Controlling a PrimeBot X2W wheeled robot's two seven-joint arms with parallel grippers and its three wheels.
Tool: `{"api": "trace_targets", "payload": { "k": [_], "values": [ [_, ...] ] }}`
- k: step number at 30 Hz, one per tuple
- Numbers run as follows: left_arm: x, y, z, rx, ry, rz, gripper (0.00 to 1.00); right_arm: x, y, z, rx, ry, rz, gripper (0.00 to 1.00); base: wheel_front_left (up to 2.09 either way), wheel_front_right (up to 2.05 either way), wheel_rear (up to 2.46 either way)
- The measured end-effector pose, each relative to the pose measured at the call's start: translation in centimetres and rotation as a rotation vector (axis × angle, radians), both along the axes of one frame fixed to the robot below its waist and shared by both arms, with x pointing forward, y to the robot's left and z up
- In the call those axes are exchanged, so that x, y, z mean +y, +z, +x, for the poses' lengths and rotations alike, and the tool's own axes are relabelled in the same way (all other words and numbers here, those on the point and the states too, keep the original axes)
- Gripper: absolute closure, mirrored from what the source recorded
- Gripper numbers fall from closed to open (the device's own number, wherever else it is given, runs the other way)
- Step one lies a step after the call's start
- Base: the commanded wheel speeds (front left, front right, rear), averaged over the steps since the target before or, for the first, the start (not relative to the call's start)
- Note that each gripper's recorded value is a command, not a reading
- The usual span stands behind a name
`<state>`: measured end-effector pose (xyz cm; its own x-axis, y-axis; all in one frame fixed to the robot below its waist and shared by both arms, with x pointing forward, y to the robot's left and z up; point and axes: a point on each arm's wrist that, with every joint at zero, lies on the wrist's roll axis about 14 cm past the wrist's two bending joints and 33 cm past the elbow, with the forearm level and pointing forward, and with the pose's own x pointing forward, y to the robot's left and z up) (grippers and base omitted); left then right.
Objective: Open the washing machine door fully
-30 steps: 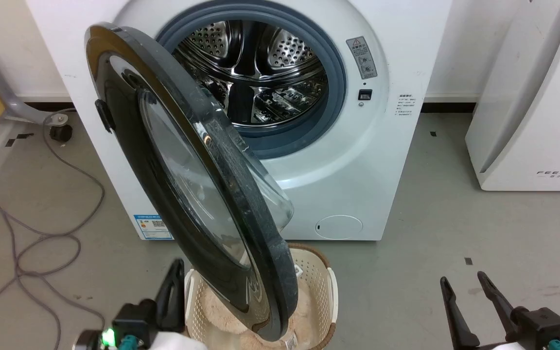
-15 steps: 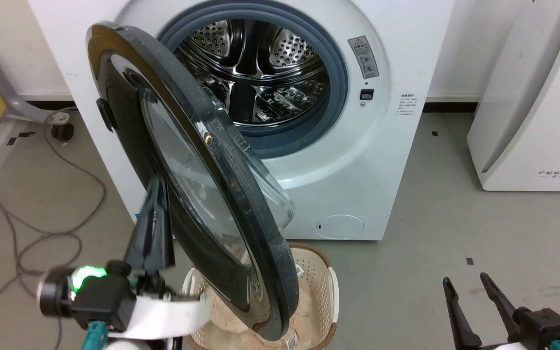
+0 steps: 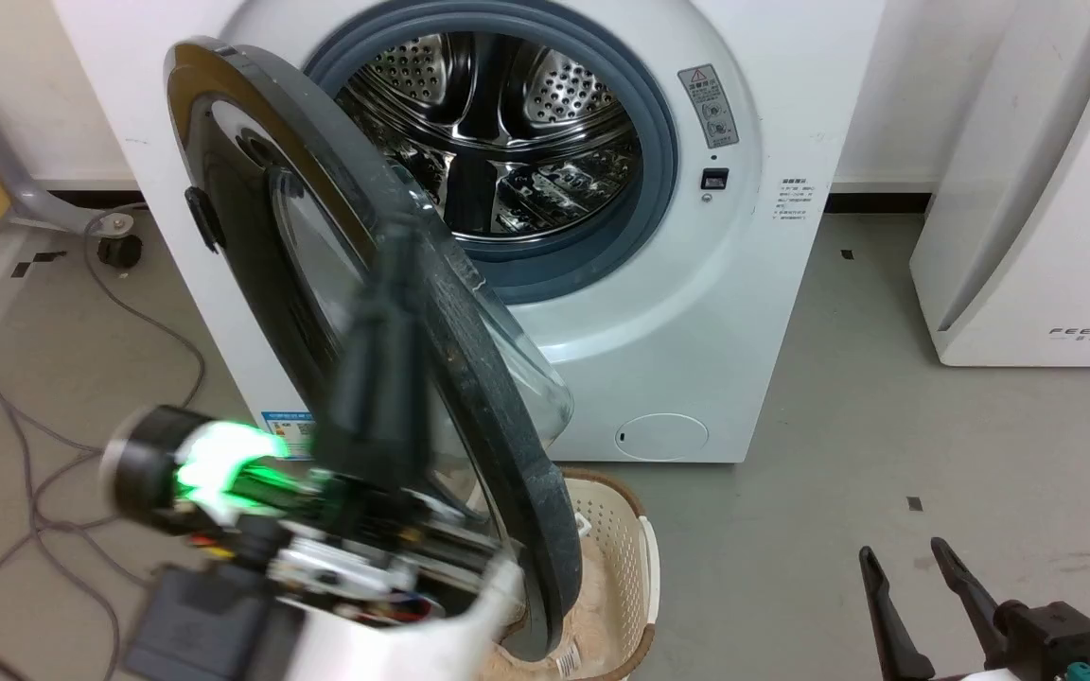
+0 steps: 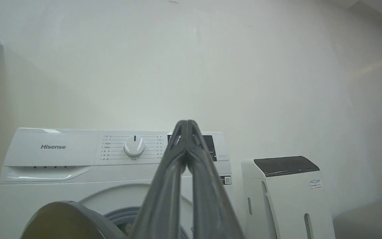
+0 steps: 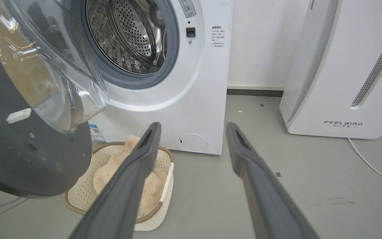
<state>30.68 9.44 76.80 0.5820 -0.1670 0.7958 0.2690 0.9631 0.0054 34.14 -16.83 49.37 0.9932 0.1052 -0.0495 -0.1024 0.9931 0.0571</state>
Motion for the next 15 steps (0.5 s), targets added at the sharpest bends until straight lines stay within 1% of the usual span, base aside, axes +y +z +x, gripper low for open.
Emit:
{"api": "trace_targets", "payload": {
  "k": [3, 6, 11, 15],
  "values": [
    [-2.3, -0.3, -0.4, 0.029, -0.093, 0.021, 1.00, 0.0, -0.1, 0.0, 0.004, 0.000, 0.004, 0.00, 0.00, 0.00, 0.00],
    [-4.8, -1.3, -0.5, 0.090, -0.179, 0.061, 1.00, 0.1, -0.2, -0.1, 0.008, 0.002, 0.008, 0.00, 0.00, 0.00, 0.00],
    [-8.3, -4.9, -0.3, 0.260, -0.297, 0.127, 1.00, 0.3, -0.6, 0.0, 0.018, 0.008, 0.016, 0.00, 0.00, 0.00, 0.00],
    [-10.8, -9.1, -0.5, 0.429, -0.376, 0.191, 1.00, 0.4, -0.9, 0.0, 0.032, 0.010, 0.022, 0.00, 0.00, 0.00, 0.00]
  ]
}}
